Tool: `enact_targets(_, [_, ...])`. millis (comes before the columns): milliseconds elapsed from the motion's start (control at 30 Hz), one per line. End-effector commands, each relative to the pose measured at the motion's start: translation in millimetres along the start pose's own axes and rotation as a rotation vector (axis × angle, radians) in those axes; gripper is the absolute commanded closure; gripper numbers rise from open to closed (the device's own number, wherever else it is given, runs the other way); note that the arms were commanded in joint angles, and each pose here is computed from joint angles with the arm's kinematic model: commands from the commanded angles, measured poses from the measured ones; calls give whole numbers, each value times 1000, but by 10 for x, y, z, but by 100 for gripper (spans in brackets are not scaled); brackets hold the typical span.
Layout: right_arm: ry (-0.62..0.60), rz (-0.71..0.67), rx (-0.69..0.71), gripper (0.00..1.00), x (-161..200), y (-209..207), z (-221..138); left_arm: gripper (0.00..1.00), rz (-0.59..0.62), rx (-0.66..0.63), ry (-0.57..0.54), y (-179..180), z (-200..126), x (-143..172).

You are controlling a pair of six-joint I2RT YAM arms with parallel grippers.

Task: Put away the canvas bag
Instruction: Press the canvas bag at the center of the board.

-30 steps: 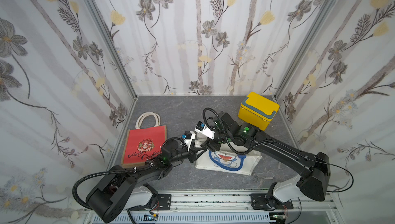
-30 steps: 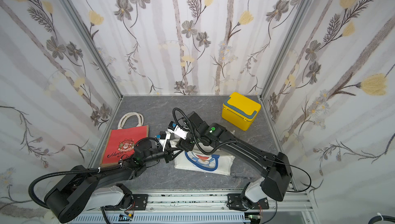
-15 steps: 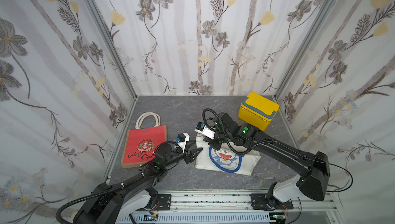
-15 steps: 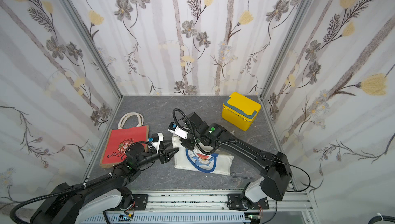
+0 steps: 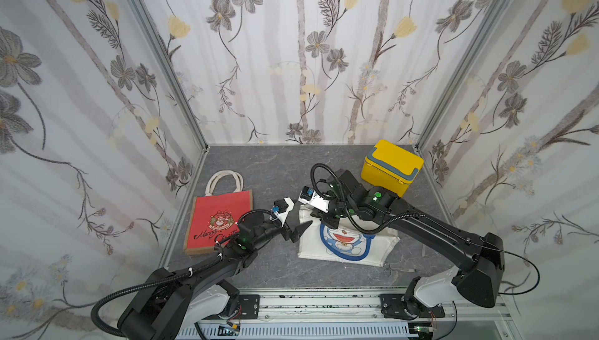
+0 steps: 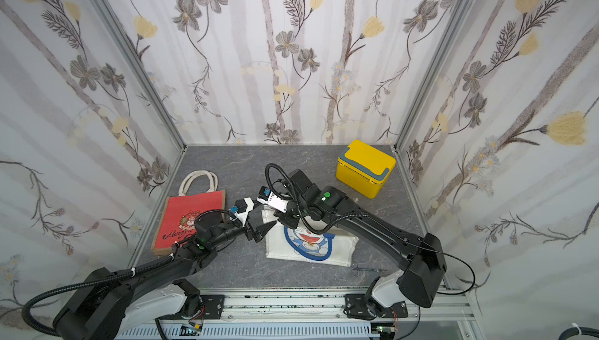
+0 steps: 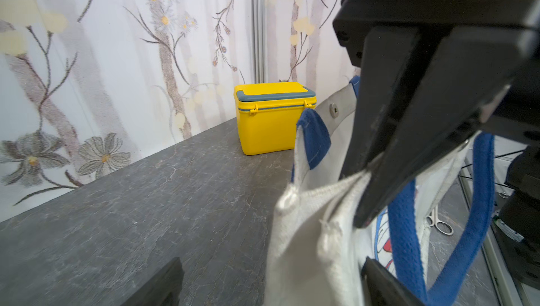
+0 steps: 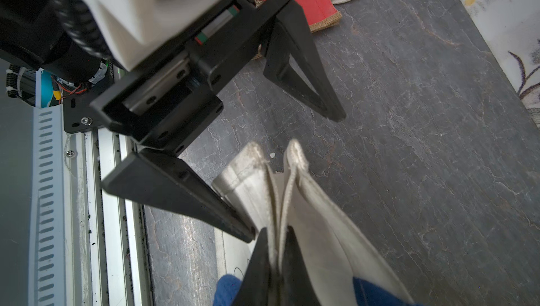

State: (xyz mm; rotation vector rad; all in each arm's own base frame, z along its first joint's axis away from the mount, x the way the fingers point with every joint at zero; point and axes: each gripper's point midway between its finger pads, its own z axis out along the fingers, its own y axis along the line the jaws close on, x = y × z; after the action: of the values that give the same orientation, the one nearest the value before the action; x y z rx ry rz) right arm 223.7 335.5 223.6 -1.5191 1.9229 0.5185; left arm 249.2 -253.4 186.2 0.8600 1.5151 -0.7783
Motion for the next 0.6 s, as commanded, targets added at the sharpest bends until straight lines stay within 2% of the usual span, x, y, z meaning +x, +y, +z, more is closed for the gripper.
enact_targets(0, [-6,-22,-41,86,1,73,-9,5,52,135,-51,-185,71,-140])
enact_targets(100, [1,-19,-34,80,11,39,-5,12,21,220,-17,-278,145,-86])
enact_targets(167, [-10,-16,-30,77,-23,12,-32,23,9,226,-21,-288,146,-91])
enact_targets(200, [-18,-18,-29,73,-42,5,-54,29,4,219,-26,-277,142,-96])
enact_targets(267, [-35,-10,-16,59,-79,-40,-114,41,-25,214,1,-261,171,12])
enact_targets(433, [-63,-7,40,42,-127,-125,-279,57,-78,227,17,-256,224,73])
enact_targets(500, [-58,-5,73,28,-106,-173,-309,62,-93,220,7,-240,237,67])
enact_targets(567, [-36,7,123,7,-51,-261,-288,66,-109,213,0,-213,266,49])
